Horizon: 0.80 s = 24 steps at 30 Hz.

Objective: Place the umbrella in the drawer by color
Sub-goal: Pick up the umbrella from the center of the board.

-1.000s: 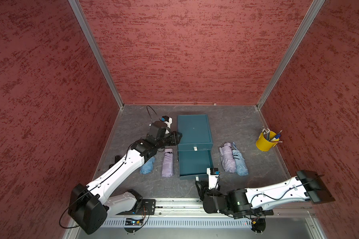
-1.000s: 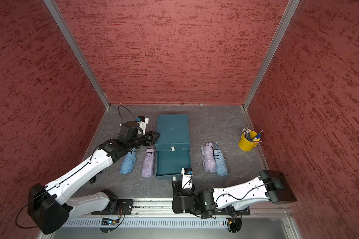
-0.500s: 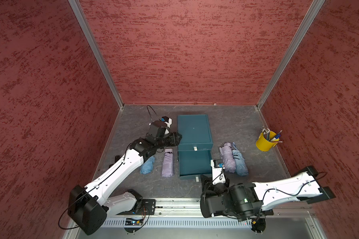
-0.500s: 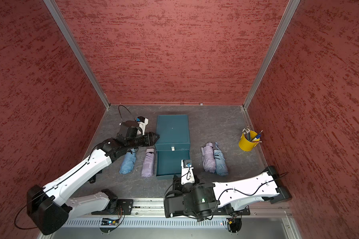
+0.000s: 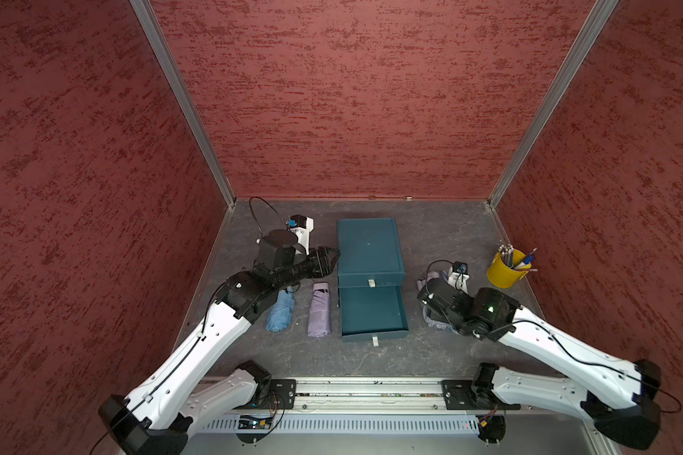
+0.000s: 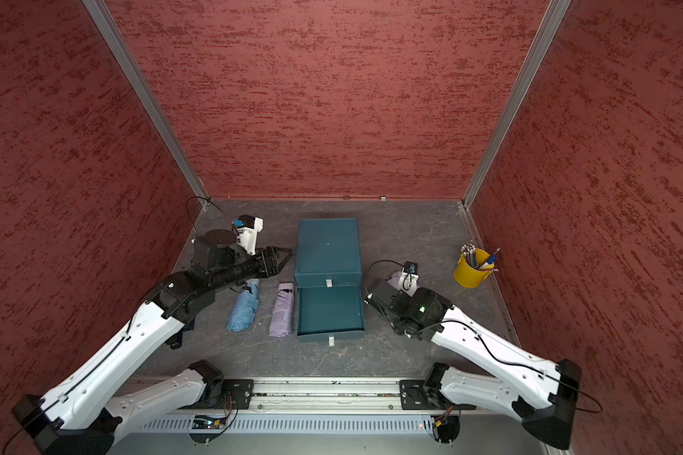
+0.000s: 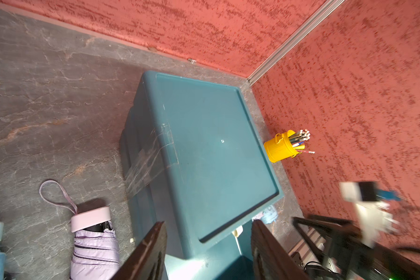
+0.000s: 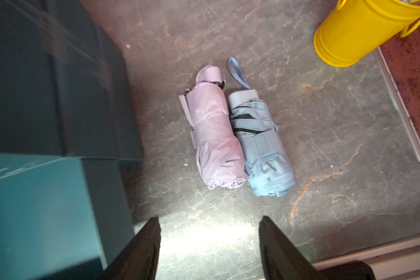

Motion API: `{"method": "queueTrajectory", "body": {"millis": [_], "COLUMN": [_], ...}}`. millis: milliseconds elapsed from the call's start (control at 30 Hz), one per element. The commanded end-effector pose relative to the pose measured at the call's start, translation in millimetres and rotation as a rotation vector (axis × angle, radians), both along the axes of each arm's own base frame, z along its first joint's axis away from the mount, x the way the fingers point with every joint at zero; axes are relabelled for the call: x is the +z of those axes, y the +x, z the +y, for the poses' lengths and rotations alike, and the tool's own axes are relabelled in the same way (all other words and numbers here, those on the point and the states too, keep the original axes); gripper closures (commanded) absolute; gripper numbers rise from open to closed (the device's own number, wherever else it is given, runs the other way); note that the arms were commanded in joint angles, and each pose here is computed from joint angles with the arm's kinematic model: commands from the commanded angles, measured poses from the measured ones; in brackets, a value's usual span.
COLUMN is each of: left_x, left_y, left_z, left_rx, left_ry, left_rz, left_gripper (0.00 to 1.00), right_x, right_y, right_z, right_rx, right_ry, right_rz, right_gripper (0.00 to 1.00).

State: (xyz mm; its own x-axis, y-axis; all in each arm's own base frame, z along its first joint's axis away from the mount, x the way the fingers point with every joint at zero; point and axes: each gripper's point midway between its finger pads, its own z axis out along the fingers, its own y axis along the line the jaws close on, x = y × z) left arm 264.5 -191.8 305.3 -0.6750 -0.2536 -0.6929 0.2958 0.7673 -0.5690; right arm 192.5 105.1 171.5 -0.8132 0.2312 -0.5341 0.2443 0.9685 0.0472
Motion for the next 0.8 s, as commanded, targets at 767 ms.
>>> {"method": "queueTrajectory", "body": {"millis": [767], "left_x": [-11.2], "left_y": [-41.1], "left_z": [-5.9], "left_rx": [-0.079], "left_ry": [-0.073], "left_rz": [-0.004], "left_gripper": [0.47], "right_x": [-90.7], "right_y": [50.4], "right_z": [-15.0], "right_rx": [0.004], "right_ry": [0.025], "right_rz": [0.149], "right_gripper": [0.34]}}
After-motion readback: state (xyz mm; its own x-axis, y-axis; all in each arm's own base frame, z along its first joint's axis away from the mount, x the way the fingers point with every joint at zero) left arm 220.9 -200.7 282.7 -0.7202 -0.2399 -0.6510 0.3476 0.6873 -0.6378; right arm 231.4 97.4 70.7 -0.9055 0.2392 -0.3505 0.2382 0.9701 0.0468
